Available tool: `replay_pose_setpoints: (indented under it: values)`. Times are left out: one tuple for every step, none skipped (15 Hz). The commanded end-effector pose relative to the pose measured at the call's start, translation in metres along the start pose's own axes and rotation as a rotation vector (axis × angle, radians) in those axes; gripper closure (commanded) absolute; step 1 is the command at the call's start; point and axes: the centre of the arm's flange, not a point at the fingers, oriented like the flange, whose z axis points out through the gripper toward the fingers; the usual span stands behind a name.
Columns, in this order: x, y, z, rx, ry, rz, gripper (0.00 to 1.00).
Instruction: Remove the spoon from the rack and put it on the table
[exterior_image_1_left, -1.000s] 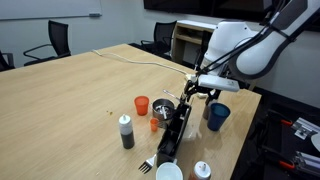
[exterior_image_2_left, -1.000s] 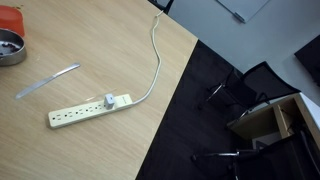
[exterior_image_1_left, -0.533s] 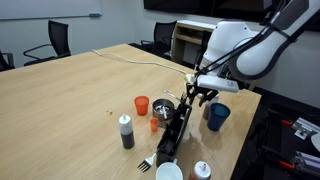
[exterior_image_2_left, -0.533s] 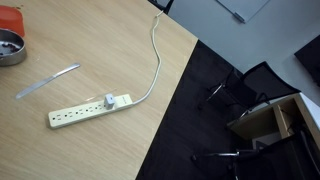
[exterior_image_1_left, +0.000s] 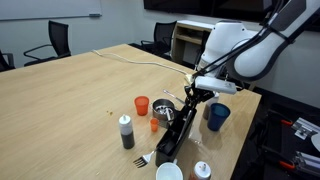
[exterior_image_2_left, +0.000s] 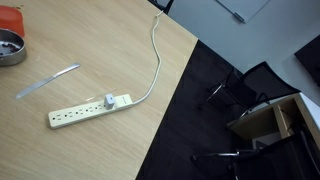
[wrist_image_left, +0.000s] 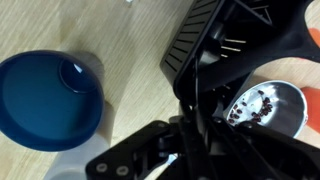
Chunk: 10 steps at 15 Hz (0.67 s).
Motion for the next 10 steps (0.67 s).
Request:
replay_pose_setpoints:
  values:
    - [0.0,-0.007,0.002,0.01,-0.012,-0.004,0.92]
    - [-0.001,-0.008,0.001,0.01,-0.014,-0.008,0.98]
    - [-0.002,-0.011,-0.001,0.015,-0.014,-0.009,1.0]
    - [-0.003,-0.014,-0.005,0.019,-0.016,-0.012,1.0]
    - [-0.004,-0.016,-0.006,0.024,-0.017,-0.016,0.99]
    - [-0.006,-0.02,-0.01,0.035,-0.017,-0.024,0.99]
    - [-0.008,-0.023,-0.013,0.044,-0.015,-0.031,0.99]
    - [-0.01,-0.027,-0.016,0.052,-0.014,-0.038,0.99]
    - [-0.011,-0.031,-0.019,0.06,-0.014,-0.044,0.99]
    - [-0.012,-0.034,-0.022,0.066,-0.013,-0.049,0.99]
